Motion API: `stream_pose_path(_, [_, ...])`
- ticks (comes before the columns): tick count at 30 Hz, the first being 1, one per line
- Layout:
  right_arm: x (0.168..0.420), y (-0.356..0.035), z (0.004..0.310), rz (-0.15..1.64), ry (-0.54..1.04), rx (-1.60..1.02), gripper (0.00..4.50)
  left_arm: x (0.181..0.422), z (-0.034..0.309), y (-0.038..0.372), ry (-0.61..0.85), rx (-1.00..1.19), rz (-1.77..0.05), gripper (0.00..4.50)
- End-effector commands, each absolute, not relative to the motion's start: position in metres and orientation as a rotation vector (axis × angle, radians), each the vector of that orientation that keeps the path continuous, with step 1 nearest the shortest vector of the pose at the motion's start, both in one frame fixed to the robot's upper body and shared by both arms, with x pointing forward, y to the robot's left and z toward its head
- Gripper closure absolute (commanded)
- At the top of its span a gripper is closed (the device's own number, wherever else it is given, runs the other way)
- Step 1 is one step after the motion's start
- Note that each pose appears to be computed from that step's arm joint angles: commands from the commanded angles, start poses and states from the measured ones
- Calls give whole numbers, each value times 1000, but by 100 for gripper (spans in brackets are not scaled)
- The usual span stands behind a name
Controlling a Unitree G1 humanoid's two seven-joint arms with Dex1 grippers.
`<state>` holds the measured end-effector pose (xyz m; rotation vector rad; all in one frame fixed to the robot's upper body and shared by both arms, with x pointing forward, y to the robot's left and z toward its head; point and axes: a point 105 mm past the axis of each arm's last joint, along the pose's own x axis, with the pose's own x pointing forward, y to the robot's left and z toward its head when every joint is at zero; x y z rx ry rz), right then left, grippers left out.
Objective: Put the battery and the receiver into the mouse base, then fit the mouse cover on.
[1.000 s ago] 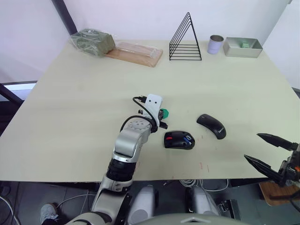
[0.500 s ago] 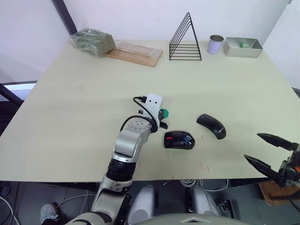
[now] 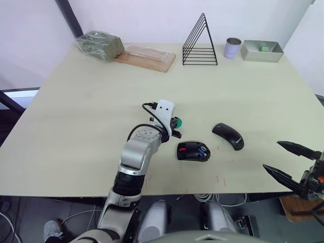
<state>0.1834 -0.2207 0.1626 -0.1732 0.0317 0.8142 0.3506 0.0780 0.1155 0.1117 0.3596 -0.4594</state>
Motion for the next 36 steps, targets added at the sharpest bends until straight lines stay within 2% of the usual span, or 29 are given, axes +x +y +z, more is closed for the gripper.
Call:
stream_pose_path(1, [185,-206,175,855,-10,-173,0,346,142,77,265,113,-547,380])
stream_pose_path(7, [199,-186,184,864,5,-160,0,333,158,85,249,153,-731,380])
stream_pose_path(10, [206,-171,194,931,6,-89,0,326,175,91,227,173,-836,380])
stream_pose_path(13, [220,-156,201,932,89,-120,0,319,190,96,215,245,-941,380])
stream_pose_path(16, [224,-142,214,967,107,-92,0,315,198,98,216,279,-1005,380])
stream_pose_path(20, [228,-120,225,1072,292,97,0,308,207,102,217,343,-1113,380])
stream_pose_path(28, [244,-89,224,1083,502,322,0,301,214,99,190,432,-1253,380])
stream_pose_path(32, [267,-78,223,1055,522,428,0,296,216,95,154,491,-1327,380])
stream_pose_path(36, [275,-72,223,1055,552,433,0,293,217,93,117,538,-1373,380])
